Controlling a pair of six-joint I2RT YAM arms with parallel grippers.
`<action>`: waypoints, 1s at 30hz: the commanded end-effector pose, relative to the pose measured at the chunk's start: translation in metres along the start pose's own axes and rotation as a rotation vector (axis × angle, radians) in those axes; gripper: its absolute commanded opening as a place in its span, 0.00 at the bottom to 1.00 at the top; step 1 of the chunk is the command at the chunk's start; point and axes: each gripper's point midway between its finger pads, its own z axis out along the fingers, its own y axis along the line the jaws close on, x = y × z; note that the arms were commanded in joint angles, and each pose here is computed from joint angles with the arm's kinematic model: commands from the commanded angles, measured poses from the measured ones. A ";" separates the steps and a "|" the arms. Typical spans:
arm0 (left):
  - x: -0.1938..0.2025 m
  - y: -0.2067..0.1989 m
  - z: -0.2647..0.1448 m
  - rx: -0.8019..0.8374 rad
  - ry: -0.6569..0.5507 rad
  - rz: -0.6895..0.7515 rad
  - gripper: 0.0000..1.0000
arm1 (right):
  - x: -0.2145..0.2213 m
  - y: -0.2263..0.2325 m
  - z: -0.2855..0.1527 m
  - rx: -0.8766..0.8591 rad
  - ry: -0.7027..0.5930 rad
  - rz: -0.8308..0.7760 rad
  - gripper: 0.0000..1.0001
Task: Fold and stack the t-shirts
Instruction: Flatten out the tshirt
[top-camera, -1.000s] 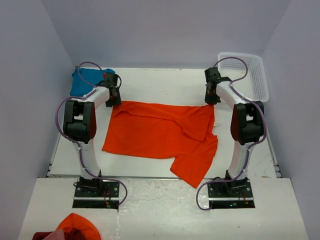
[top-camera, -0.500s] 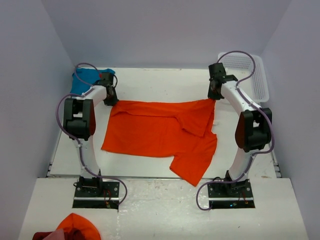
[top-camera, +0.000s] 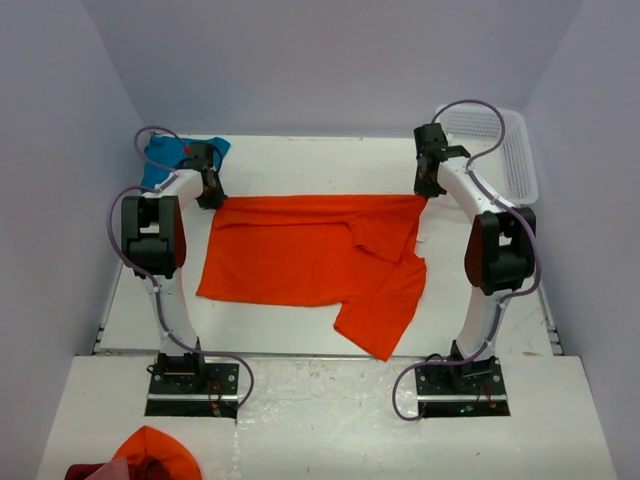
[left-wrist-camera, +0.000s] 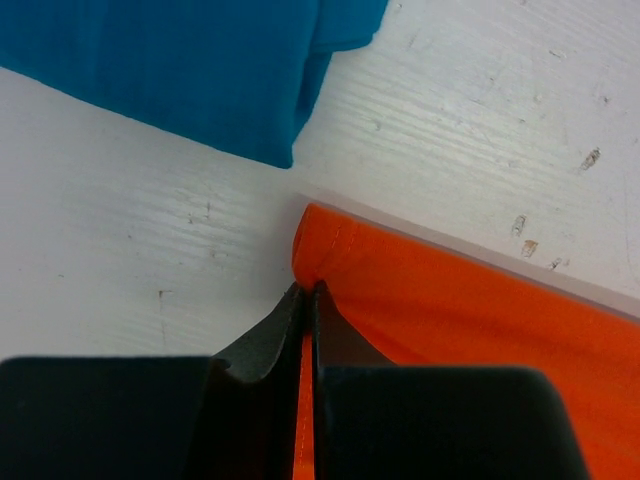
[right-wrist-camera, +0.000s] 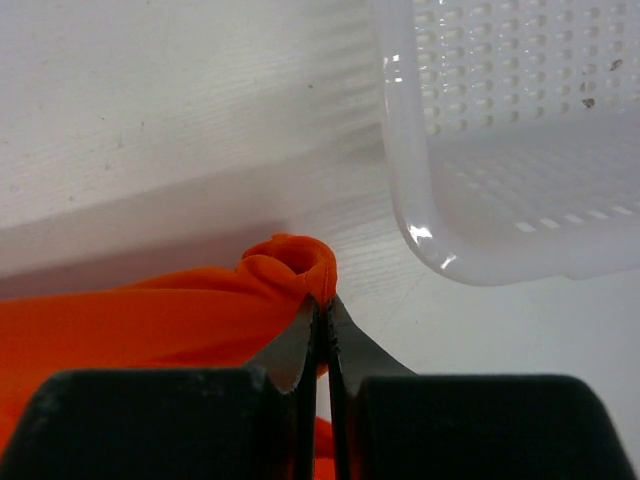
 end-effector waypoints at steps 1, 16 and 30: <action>0.052 0.054 0.028 -0.165 0.167 -0.004 0.05 | -0.008 -0.005 0.014 0.041 0.000 -0.016 0.00; -0.024 0.022 -0.056 0.012 -0.127 -0.096 0.41 | 0.007 -0.002 0.005 0.030 0.022 -0.024 0.66; -0.014 -0.006 -0.106 0.005 -0.230 -0.023 0.70 | 0.048 0.075 -0.045 -0.284 0.014 -0.059 0.67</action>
